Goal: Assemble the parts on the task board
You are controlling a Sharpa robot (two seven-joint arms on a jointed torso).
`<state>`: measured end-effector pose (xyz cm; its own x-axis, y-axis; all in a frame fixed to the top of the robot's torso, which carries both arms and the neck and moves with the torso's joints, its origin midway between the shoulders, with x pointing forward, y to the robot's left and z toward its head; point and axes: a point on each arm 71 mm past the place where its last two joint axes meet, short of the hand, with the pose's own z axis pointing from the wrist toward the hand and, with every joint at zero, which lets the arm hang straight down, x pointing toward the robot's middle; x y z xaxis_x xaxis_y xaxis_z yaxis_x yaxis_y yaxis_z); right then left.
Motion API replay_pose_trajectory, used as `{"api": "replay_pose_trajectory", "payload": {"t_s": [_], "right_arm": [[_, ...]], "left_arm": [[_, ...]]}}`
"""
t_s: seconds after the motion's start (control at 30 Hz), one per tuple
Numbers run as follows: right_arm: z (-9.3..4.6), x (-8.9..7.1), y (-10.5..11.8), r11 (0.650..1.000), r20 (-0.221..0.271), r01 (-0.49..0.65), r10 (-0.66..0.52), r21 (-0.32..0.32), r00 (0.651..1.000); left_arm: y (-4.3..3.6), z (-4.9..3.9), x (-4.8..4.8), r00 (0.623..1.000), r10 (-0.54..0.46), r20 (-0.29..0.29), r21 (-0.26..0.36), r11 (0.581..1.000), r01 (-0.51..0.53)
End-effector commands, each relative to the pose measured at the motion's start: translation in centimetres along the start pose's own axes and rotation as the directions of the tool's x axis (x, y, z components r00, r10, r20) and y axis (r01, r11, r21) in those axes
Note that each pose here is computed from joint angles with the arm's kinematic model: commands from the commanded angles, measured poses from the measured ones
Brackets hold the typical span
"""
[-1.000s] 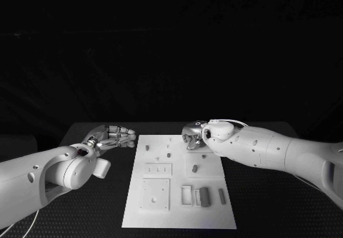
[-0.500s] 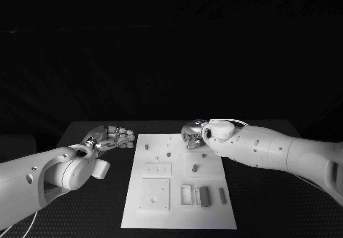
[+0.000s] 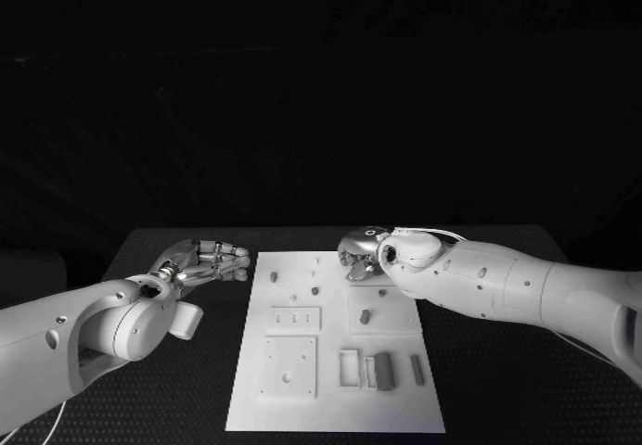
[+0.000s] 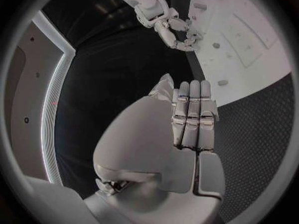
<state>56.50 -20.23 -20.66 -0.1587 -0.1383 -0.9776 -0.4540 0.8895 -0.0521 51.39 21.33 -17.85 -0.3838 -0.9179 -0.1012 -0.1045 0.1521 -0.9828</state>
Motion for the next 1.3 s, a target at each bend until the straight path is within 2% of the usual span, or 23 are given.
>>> {"api": "replay_pose_trajectory", "payload": {"t_s": [0.03,0.3,0.8,1.13,1.3], "right_arm": [[-0.3,0.9,0.3,1.000,0.010,-0.007,0.007,-0.009,1.000],[-0.8,0.7,0.5,1.000,0.028,-0.015,0.015,-0.019,0.999],[-1.7,-0.9,0.0,0.999,0.080,-0.029,0.030,-0.019,0.996],[-1.9,-0.8,-0.5,1.000,0.059,-0.026,0.026,-0.004,0.998],[-2.2,-0.9,-0.8,0.999,0.064,-0.038,0.038,0.000,0.997]], "left_arm": [[-0.13,0.03,0.05,1.000,0.001,-0.013,0.011,1.000,-0.001],[-0.08,-0.01,-0.27,1.000,0.002,-0.005,0.010,1.000,-0.002],[0.04,0.12,-0.97,1.000,0.002,0.006,0.007,1.000,-0.002],[0.06,0.19,-0.99,1.000,0.002,0.006,0.006,1.000,-0.002],[0.08,0.21,-1.07,1.000,0.002,0.007,0.004,1.000,-0.002]]}}
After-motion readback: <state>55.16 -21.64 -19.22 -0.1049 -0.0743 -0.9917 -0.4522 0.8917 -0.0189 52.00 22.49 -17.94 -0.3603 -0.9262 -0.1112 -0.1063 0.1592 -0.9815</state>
